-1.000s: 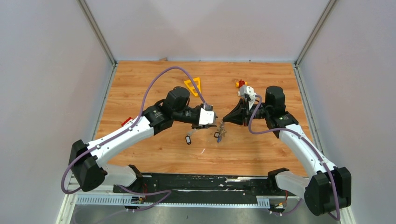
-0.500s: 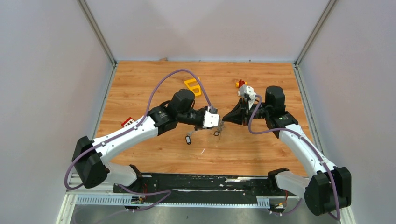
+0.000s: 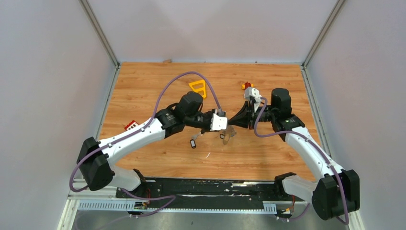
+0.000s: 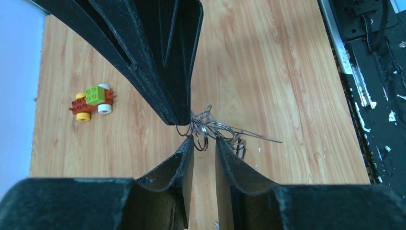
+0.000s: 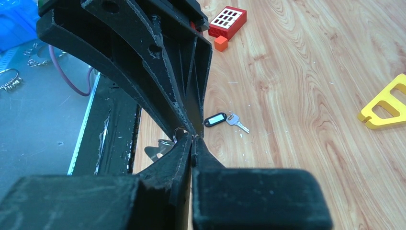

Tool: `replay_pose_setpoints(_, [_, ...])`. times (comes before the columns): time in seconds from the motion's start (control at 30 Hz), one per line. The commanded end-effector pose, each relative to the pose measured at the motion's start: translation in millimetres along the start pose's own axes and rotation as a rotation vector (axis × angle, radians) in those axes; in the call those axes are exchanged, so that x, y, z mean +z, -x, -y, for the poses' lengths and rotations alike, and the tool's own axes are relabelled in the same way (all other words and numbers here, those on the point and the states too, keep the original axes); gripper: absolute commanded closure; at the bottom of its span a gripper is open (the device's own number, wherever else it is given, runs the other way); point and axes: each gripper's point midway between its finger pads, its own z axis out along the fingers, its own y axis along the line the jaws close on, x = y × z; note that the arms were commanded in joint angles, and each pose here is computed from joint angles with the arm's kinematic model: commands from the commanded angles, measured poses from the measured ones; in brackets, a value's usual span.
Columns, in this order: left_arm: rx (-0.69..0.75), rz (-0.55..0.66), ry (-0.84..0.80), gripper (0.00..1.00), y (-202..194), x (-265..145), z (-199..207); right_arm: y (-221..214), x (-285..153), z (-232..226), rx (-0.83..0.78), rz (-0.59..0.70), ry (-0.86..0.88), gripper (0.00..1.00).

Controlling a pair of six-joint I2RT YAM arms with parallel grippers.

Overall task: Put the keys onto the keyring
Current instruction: Adjust the keyring.

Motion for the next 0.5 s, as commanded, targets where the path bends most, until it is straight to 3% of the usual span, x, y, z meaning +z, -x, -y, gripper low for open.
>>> replay_pose_setpoints(0.0, [0.05,0.045,0.024,0.72,23,-2,-13,12,2,-2,-0.058,0.02,0.018,1.0])
replay_pose_setpoints(0.17, [0.039,0.049,0.019,0.82,25,-1,-14,12,2,-1,-0.061,0.017,0.017,1.0])
replay_pose_setpoints(0.37, [0.05,0.033,0.003,1.0,22,-6,-7,7,1,6,-0.067,-0.005,-0.029,1.0])
replay_pose_setpoints(0.47, [0.047,0.032,-0.034,1.0,23,-12,3,5,-1,12,-0.078,-0.019,-0.073,0.98])
